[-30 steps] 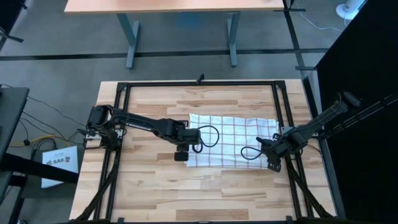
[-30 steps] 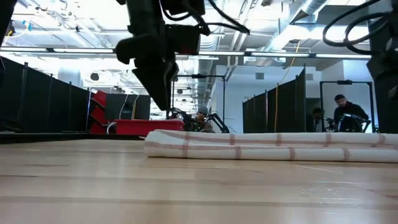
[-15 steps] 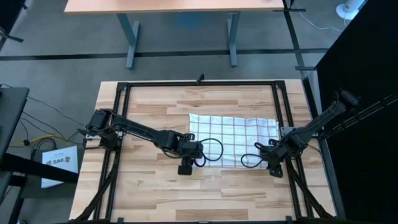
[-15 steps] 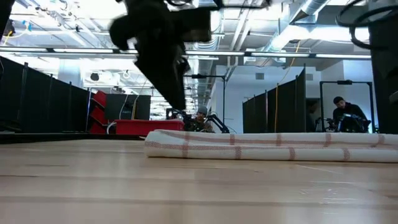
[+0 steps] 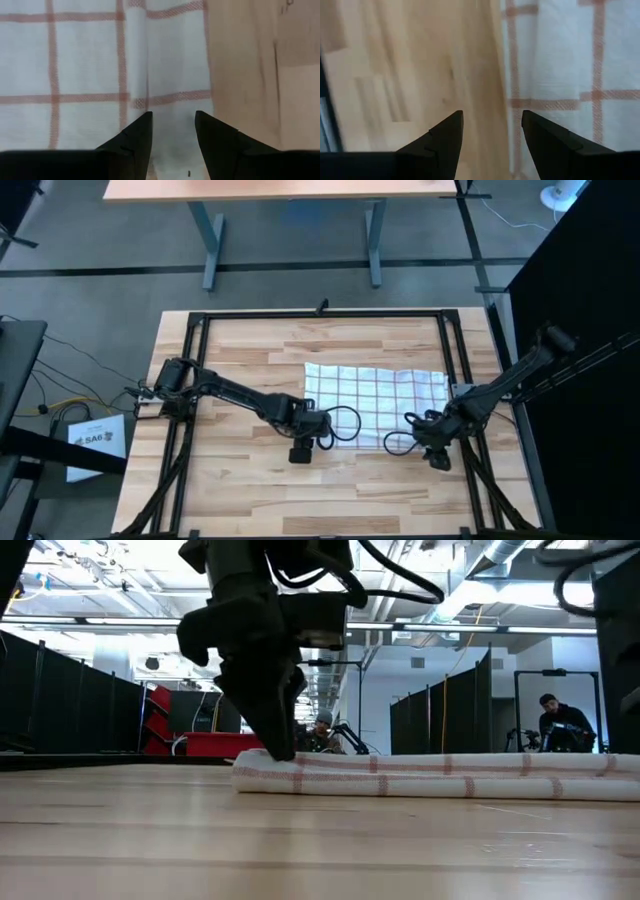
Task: Roll towel
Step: Roll the towel
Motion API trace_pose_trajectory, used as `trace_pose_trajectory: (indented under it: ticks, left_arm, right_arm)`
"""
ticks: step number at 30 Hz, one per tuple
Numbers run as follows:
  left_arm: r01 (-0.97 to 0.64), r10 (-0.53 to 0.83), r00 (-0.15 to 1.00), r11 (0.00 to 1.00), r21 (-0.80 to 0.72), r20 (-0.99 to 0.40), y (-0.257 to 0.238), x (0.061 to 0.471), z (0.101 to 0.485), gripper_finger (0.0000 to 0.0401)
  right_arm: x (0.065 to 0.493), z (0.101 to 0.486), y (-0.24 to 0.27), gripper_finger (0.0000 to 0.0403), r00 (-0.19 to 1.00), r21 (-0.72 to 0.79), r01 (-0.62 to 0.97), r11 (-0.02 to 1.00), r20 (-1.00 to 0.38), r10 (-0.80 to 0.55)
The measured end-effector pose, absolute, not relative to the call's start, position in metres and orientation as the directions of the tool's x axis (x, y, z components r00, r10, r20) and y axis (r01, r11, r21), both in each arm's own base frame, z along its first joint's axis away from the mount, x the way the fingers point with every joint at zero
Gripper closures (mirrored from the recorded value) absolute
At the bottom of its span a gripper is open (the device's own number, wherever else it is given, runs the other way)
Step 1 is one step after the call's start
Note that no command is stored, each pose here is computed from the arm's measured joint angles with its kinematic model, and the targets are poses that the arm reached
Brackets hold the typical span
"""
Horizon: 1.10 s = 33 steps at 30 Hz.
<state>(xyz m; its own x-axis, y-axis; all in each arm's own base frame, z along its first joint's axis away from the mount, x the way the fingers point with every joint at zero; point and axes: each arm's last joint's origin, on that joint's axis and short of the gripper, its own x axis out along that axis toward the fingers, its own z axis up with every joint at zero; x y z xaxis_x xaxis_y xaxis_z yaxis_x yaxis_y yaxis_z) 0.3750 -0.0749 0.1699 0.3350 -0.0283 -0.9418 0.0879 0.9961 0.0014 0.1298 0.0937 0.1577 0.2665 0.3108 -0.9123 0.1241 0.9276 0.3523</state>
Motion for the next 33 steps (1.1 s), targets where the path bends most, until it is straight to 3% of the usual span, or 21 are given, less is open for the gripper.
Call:
trace_pose_trajectory:
  ticks: [9, 16, 25, 29, 33]
  left_arm:
    - [0.098, -0.027, 0.355, 0.995, 0.008, -0.934, -0.074, 0.377, 0.171, 0.0267]
    - [0.100, -0.029, 0.353, 0.995, 0.006, -0.935, -0.075, 0.377, 0.171, 0.0267]
    - [0.100, -0.032, 0.354, 0.995, 0.004, -0.935, -0.075, 0.377, 0.171, 0.0267]
    - [0.098, -0.033, 0.353, 0.995, 0.002, -0.935, -0.076, 0.377, 0.171, 0.0267]
    - [0.133, -0.037, 0.342, 0.991, 0.009, -0.939, -0.088, 0.376, 0.180, 0.0267]
  right_arm:
    - [0.133, 0.145, 0.087, 0.0212, 0.177, 0.255, 0.156, 0.954, -0.958, 0.227]
    - [0.128, 0.153, 0.074, 0.0212, 0.186, 0.245, 0.205, 0.948, -0.960, 0.208]
    - [0.119, 0.165, 0.051, 0.0212, 0.213, 0.066, 0.270, 0.960, -0.977, 0.007]
    - [0.122, 0.176, 0.053, 0.0212, 0.240, 0.135, 0.271, 0.953, -0.968, 0.069]
    - [0.124, 0.200, 0.072, 0.0212, 0.319, 0.239, 0.140, 0.961, -0.930, 0.185]
